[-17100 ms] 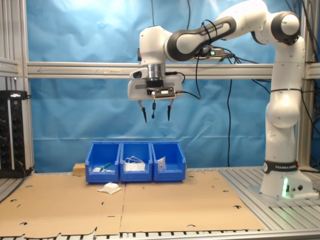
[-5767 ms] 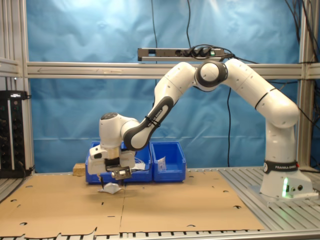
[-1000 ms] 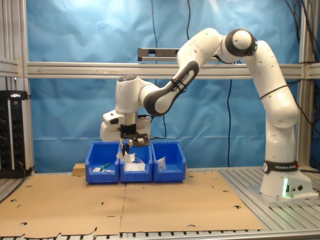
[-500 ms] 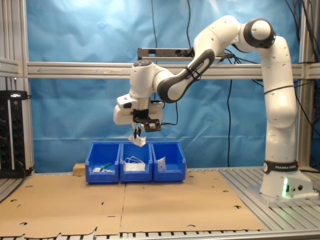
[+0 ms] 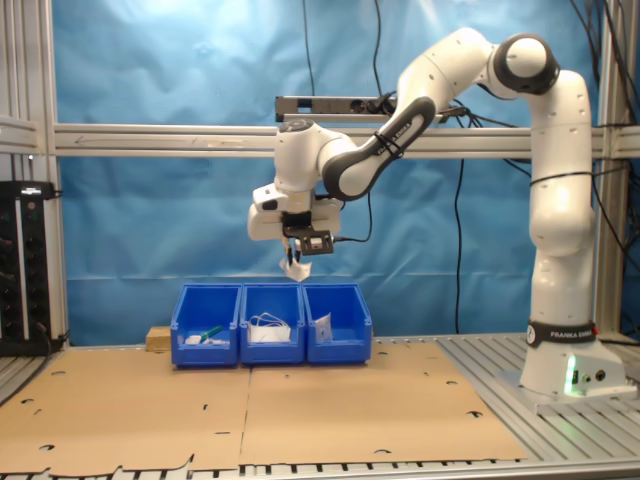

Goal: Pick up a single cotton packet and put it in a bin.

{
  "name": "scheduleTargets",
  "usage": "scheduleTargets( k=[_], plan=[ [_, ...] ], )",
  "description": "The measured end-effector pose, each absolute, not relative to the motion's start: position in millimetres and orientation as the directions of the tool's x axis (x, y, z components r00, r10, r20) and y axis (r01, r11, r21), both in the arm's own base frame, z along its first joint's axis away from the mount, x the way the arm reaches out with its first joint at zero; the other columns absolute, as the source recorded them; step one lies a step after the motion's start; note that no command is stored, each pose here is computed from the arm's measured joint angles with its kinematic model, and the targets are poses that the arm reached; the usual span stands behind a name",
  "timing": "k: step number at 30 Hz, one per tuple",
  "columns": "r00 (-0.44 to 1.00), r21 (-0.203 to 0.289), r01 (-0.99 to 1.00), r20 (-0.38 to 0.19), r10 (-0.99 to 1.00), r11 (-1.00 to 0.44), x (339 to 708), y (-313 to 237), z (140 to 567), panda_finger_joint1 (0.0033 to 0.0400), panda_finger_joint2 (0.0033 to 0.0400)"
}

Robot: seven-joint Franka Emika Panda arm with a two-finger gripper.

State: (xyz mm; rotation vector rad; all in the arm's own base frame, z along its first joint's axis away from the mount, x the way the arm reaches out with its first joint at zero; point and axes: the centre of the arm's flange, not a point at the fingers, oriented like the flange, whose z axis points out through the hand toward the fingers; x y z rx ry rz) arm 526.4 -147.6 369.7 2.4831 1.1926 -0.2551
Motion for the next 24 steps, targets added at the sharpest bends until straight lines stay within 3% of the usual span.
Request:
scheduleTargets(
  k=[24],
  plan=[
    [0.694,0.236,0.714,-0.362,0.622,-0.659,467.0,-195.5,366.3,0.0038,0.0038]
  ],
)
